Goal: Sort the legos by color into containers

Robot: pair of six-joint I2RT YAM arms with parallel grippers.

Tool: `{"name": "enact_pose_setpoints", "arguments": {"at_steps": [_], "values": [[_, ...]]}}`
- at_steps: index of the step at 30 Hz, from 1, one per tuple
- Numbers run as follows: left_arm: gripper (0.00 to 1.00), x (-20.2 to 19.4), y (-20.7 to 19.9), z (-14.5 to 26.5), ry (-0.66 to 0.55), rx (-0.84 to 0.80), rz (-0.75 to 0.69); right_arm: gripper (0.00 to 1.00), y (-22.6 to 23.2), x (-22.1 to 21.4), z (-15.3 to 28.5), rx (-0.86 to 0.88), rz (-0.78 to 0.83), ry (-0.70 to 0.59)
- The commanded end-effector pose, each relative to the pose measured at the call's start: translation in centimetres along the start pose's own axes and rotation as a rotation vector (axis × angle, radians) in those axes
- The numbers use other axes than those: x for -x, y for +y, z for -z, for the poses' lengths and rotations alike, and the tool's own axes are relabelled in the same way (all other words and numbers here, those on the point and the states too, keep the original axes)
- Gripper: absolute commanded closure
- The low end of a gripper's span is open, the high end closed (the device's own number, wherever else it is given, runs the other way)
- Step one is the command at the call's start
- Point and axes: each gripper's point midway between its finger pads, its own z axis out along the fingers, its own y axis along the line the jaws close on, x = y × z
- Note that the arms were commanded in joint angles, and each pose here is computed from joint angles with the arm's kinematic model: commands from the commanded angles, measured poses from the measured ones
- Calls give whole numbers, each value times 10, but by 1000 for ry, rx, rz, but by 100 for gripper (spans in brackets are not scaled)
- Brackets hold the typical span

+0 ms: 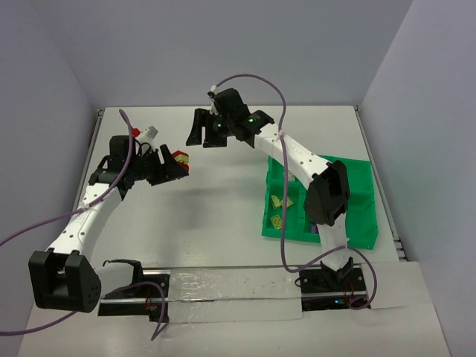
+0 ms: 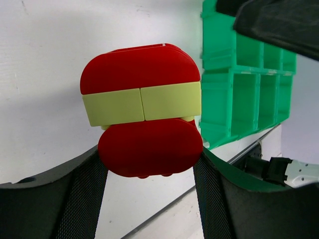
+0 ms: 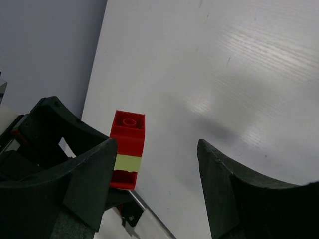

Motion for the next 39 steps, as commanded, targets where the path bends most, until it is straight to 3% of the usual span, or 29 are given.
{"name": "enact_pose_setpoints", "arguments": {"at_steps": [1, 18, 20, 22, 23, 24, 25, 26, 28, 29, 39], "values": [[69, 13, -23, 11, -47, -71, -79, 27, 39, 13, 3, 142, -27, -31], [70, 16, -24, 12, -61, -66, -85, 29, 58, -38, -28, 236, -32, 147], [69, 17, -24, 13, -68, -58, -83, 42, 61, -38, -27, 252, -31, 148], [69, 17, -22, 13, -70, -51, -83, 73, 64, -37, -25, 266, -30, 139], [67, 17, -22, 13, -69, -50, -83, 90, 66, -35, -23, 274, -30, 129], [65, 17, -22, 13, -70, -50, -85, 100, 67, -35, -22, 279, -32, 127], [58, 18, -22, 14, -75, -44, -86, 100, 68, -35, -21, 290, -31, 127], [40, 20, -20, 15, -84, -31, -85, 100, 71, -32, -19, 312, -28, 120], [18, 21, -19, 16, -93, -16, -82, 100, 73, -32, -15, 329, -29, 117], [1, 23, -17, 17, -102, -3, -80, 100, 72, -28, -12, 337, -32, 100], [1, 23, -19, 25, -138, -3, -87, 100, 34, -3, 30, 310, -59, 8]]}}
